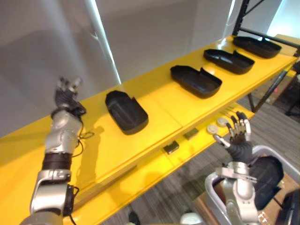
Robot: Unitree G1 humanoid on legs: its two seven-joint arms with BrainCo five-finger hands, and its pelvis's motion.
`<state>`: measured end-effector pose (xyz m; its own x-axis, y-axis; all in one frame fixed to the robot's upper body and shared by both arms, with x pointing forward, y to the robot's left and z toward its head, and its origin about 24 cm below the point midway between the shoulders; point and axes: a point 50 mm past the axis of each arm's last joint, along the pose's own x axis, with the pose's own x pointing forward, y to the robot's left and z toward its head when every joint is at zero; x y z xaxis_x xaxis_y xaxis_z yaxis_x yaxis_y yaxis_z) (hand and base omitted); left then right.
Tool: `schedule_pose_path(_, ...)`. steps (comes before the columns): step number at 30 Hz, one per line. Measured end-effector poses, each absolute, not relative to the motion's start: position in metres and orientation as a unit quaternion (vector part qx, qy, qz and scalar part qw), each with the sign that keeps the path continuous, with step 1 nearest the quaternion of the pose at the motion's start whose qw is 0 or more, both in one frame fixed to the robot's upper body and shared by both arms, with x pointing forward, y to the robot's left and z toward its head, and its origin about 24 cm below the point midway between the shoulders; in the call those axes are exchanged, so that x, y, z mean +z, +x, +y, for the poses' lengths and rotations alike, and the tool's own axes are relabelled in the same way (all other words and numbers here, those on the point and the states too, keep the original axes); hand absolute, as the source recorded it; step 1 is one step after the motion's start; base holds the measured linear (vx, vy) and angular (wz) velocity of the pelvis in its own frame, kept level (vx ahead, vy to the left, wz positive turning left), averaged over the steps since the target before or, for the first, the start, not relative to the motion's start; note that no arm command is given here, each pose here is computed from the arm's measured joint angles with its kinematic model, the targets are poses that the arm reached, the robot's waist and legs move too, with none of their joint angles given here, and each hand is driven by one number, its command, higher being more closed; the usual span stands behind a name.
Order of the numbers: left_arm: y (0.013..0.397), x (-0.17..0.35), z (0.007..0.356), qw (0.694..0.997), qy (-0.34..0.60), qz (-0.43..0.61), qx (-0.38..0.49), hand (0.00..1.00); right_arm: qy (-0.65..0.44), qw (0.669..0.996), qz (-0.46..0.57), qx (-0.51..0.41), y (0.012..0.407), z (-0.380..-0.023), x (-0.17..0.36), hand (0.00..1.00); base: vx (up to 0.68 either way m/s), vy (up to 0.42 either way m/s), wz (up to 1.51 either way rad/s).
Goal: Walk over and take plastic housings, then place them on the shelf
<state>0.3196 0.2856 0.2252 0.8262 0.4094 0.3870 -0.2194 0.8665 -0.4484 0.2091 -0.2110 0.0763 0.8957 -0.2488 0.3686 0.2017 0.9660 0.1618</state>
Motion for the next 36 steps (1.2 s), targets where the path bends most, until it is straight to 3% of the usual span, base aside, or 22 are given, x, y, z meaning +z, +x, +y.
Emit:
schedule_pose_path(3,0.277,0.245,0.293,0.896,-0.200,-0.353,0.179,0.00,0.046,0.970,-0.208,-0.116,0.208,-0.214,0.081,0.00,0.01,-0.008,0.04)
schedule_pose_path(6,0.237,0.224,0.291,0.874,-0.185,-0.390,0.224,0.00,0.042,0.962,-0.242,-0.119,0.204,-0.220,0.096,0.00,0.01,-0.017,0.20)
schedule_pose_path(13,0.158,0.170,0.278,0.851,-0.089,-0.377,0.354,0.00,0.058,0.954,-0.266,-0.129,0.197,-0.220,0.107,0.00,0.00,-0.011,0.24)
schedule_pose_path(17,0.137,0.151,0.277,0.854,-0.057,-0.331,0.397,0.00,0.076,0.950,-0.274,-0.126,0.192,-0.213,0.111,0.00,0.02,0.010,0.18)
schedule_pose_path(23,0.130,0.128,0.264,0.868,-0.054,-0.273,0.411,0.00,0.091,0.955,-0.255,-0.117,0.191,-0.205,0.104,0.00,0.02,-0.005,0.13)
schedule_pose_path(36,0.148,0.128,0.238,0.885,-0.087,-0.302,0.343,0.00,0.104,0.960,-0.219,-0.140,0.200,-0.193,0.090,0.00,0.01,-0.004,0.05)
